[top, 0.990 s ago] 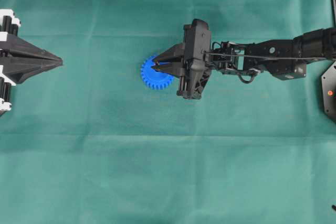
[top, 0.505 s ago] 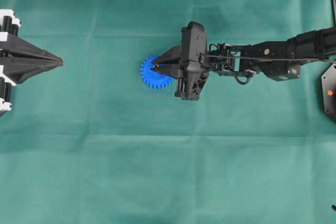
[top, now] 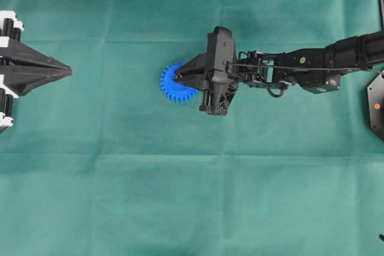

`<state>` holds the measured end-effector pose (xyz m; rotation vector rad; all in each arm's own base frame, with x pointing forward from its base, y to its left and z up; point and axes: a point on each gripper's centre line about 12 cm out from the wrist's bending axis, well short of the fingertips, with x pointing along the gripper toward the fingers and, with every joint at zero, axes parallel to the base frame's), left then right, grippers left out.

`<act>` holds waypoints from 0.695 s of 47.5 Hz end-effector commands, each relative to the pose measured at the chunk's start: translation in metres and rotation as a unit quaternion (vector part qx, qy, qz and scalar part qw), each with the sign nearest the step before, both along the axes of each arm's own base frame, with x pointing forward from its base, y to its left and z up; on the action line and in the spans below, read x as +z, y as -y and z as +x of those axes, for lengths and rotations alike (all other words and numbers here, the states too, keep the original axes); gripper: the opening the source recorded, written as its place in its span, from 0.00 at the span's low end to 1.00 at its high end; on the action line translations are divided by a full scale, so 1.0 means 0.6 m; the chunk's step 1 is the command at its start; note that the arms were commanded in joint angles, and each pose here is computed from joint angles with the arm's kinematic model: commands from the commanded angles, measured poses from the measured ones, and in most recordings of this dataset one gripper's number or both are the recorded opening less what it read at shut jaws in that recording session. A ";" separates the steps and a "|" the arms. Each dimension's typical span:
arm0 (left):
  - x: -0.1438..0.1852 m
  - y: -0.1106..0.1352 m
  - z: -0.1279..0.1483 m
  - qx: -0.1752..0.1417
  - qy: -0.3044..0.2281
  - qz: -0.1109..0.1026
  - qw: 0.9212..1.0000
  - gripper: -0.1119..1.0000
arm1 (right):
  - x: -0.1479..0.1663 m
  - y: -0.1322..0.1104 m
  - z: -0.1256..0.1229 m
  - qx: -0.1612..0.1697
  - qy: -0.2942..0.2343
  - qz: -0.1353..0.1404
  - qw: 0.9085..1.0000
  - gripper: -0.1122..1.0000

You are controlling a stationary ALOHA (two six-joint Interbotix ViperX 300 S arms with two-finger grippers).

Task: Insert the shaft placed at a random location into the center hole of the medium gear at another random location.
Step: 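Lower the shaft into the blue gear's center hole with the right gripper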

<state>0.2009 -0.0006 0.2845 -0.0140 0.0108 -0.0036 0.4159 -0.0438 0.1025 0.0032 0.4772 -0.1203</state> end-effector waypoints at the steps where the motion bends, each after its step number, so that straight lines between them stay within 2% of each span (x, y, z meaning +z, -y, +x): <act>1: 0.008 0.001 0.003 -0.001 0.005 0.000 1.000 0.10 | 0.018 -0.001 0.007 0.000 0.021 -0.002 1.000 0.22; 26: 0.008 0.001 0.003 -0.001 0.005 0.001 1.000 0.10 | 0.018 -0.001 0.007 0.000 0.021 -0.002 1.000 0.23; 29: 0.008 0.001 0.003 -0.001 0.006 0.000 1.000 0.10 | 0.019 -0.002 0.007 0.001 0.021 -0.002 1.000 0.29; 33: 0.008 0.001 0.003 -0.001 0.005 0.000 1.000 0.10 | 0.020 -0.002 0.008 0.000 0.022 -0.002 1.000 0.49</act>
